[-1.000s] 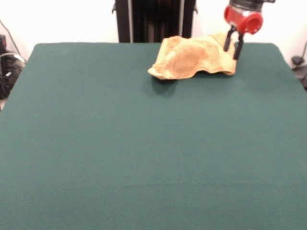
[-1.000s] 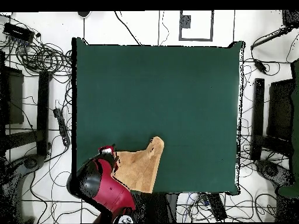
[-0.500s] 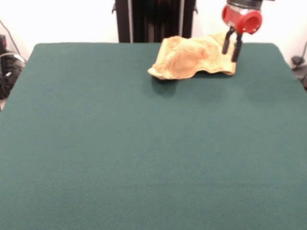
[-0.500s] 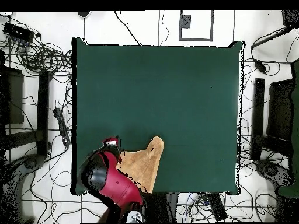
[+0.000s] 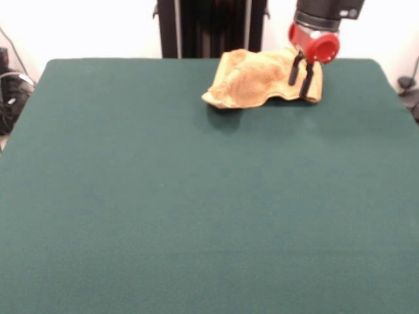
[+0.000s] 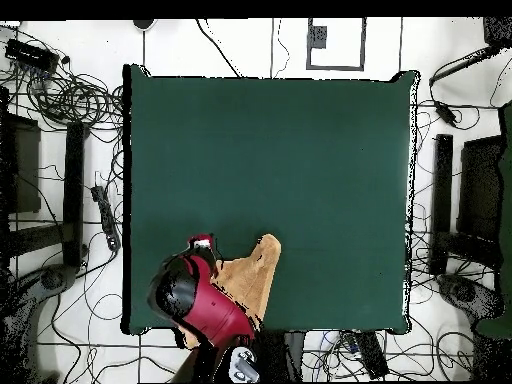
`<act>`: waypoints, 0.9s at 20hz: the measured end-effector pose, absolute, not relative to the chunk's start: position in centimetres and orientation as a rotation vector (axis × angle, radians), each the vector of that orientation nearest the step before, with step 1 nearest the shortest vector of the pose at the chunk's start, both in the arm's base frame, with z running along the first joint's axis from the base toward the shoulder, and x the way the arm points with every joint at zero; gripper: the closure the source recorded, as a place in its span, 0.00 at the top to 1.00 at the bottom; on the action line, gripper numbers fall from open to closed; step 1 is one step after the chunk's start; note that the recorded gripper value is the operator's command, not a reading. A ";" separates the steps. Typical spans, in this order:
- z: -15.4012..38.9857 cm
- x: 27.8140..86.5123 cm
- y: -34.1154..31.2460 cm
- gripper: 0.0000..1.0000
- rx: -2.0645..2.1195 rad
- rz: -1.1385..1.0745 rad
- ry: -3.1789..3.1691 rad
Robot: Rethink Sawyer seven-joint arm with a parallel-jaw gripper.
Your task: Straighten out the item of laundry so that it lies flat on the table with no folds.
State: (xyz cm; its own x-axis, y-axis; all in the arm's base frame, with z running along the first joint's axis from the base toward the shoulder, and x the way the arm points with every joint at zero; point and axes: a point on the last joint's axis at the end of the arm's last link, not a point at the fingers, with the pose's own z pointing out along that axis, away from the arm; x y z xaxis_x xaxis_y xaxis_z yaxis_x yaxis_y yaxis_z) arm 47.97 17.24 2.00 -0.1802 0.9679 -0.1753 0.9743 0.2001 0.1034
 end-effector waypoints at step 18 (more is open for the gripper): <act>0.2 47.8 17.6 1.00 1.831 -0.059 2.316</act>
State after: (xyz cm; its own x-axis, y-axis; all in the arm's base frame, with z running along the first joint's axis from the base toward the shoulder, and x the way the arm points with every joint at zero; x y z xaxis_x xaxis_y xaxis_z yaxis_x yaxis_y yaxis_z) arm 47.77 17.62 0.16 -0.2200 0.9604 -0.1712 0.9678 0.2369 0.0851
